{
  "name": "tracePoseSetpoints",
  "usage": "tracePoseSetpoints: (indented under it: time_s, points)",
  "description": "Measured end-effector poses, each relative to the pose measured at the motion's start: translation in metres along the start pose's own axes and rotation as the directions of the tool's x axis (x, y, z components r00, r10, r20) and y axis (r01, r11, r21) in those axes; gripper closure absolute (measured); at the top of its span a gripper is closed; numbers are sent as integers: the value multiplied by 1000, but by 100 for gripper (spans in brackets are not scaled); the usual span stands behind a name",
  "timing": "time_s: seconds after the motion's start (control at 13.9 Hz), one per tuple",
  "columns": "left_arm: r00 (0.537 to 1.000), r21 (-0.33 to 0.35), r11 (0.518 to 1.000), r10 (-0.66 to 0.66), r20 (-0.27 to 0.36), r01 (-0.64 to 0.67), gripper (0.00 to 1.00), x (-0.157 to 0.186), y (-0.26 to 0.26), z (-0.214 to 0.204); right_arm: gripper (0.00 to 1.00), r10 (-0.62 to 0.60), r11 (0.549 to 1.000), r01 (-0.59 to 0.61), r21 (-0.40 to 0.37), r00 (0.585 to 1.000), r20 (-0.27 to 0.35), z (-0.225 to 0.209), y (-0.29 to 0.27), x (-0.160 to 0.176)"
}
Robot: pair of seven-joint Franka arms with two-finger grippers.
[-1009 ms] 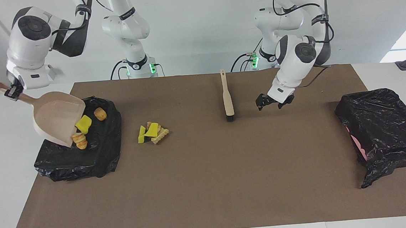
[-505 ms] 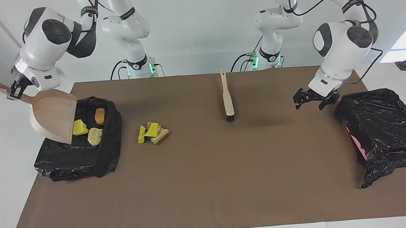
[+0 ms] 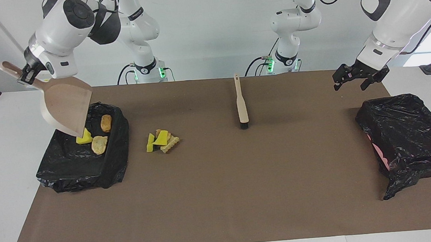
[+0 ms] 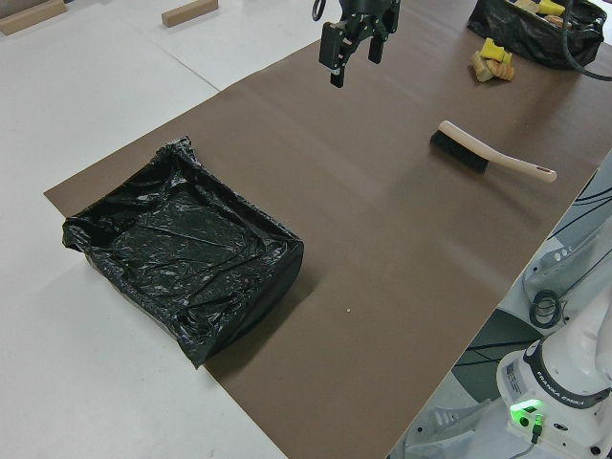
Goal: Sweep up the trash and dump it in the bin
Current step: 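Return the empty dustpan to the mat center with the right gripper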
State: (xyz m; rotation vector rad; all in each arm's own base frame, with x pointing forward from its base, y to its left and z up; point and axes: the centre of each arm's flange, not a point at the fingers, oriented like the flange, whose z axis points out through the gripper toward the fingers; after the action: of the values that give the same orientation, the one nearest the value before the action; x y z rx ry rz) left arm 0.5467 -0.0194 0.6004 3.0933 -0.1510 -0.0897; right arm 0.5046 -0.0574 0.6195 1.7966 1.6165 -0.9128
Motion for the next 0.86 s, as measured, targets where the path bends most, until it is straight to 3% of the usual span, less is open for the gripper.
tracePoseSetpoints:
  time_s: [0.22,0.43,0.72,0.86]
  points:
    - [1000,3,1000,-3,-9,3,0,-17,5,-20,67,165,985,-158,74,982,-97,-35,-20,43]
    - [1000,4,1000,-4,-12,4,0,-18,6,-21,67,319,944,-290,156,924,-209,-55,-32,73]
    - [1000,4,1000,-5,-11,5,0,-18,6,-20,67,550,828,-447,340,765,-335,-93,-46,113]
    - [1000,4,1000,-7,-11,7,0,-18,5,-20,67,649,755,-516,404,675,-352,-117,-51,136]
